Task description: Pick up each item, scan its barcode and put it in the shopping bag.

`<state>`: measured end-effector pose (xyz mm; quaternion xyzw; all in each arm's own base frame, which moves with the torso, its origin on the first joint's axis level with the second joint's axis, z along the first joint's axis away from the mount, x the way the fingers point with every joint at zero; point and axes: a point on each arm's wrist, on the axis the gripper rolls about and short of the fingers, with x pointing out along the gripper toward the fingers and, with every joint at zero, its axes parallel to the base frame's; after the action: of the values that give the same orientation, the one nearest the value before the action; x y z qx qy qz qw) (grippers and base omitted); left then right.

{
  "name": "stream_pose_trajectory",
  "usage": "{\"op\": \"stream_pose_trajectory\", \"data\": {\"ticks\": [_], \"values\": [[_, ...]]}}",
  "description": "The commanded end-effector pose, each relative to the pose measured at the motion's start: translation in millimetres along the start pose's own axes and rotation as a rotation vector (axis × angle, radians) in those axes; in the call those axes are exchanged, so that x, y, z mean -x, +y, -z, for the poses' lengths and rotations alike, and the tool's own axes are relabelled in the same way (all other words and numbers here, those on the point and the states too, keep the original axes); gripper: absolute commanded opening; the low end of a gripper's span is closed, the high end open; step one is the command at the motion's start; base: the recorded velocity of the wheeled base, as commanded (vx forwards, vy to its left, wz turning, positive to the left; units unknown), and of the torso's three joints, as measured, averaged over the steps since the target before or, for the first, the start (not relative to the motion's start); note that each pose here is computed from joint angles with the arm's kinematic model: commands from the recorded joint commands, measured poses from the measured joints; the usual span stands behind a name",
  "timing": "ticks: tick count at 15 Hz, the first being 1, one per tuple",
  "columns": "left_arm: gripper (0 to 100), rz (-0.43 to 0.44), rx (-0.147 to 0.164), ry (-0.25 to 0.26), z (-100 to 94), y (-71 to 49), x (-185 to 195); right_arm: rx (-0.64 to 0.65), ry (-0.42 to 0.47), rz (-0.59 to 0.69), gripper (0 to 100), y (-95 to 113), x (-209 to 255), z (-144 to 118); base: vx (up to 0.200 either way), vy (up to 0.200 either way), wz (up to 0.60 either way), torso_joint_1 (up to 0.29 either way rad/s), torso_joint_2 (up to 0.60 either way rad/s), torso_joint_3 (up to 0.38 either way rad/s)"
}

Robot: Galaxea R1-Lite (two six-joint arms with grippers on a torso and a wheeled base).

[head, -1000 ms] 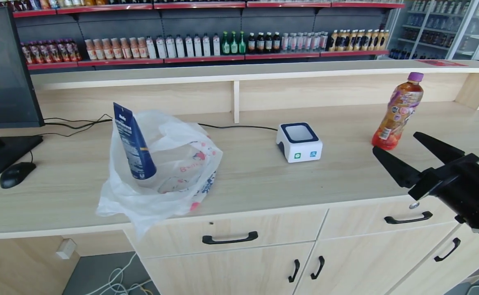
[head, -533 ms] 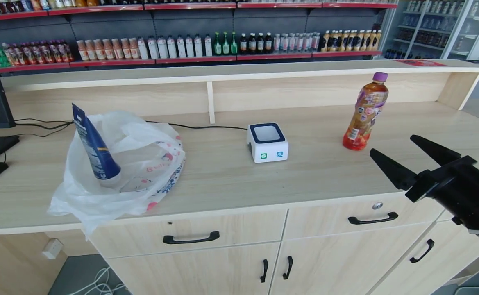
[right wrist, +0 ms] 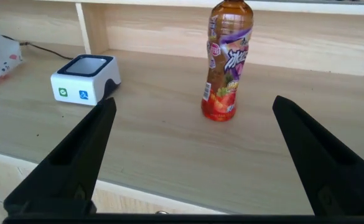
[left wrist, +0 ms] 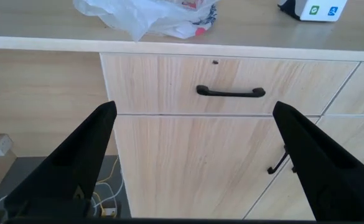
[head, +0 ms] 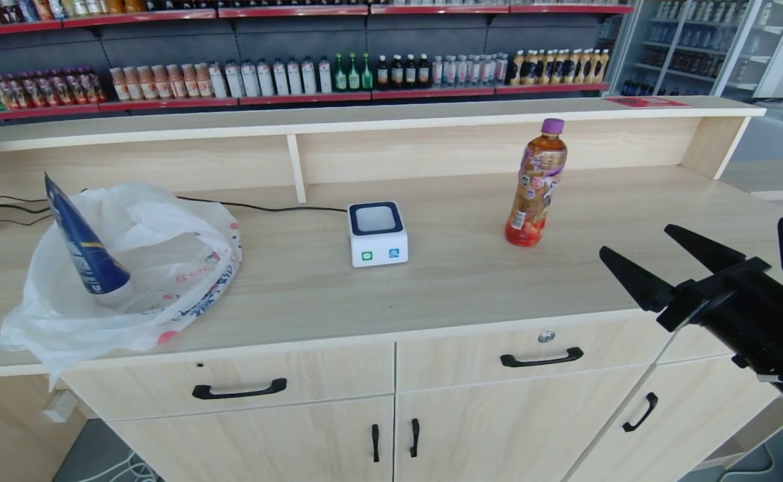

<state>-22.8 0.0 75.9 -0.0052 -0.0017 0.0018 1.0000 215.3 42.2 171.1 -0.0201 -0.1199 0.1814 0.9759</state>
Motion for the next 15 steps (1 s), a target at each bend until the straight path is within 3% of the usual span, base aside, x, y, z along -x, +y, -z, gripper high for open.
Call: {"op": "stream_pose_trajectory", "data": {"ticks": [1, 3, 10, 15], "values": [[100, -0.001, 0.0, 0.0, -0.1, 0.0, -0.1, -0.003, 0.014, -0.001, 100, -0.1, -1.3, 3.6, 0.0, -0.2, 0.0, 0.007, 0.0, 0.002], [100, 0.001, -0.004, 0.0, -0.1, 0.0, -0.1, -0.003, 0.017, -0.001, 100, 0.1, -0.7, 4.1, 0.0, -0.2, 0.0, 0.007, 0.0, 0.002], [100, -0.001, -0.003, 0.0, -0.1, 0.0, -0.1, -0.007, 0.031, -0.008, 100, 1.0, -2.1, 7.8, 0.2, 0.0, 0.0, 0.001, 0.0, 0.002], [100, 0.001, -0.004, -0.001, -0.1, 0.0, 0.0, -0.013, 0.048, -0.009, 100, -0.1, -7.3, 13.3, 0.0, 0.0, 0.0, 0.0, 0.0, 0.0]]}}
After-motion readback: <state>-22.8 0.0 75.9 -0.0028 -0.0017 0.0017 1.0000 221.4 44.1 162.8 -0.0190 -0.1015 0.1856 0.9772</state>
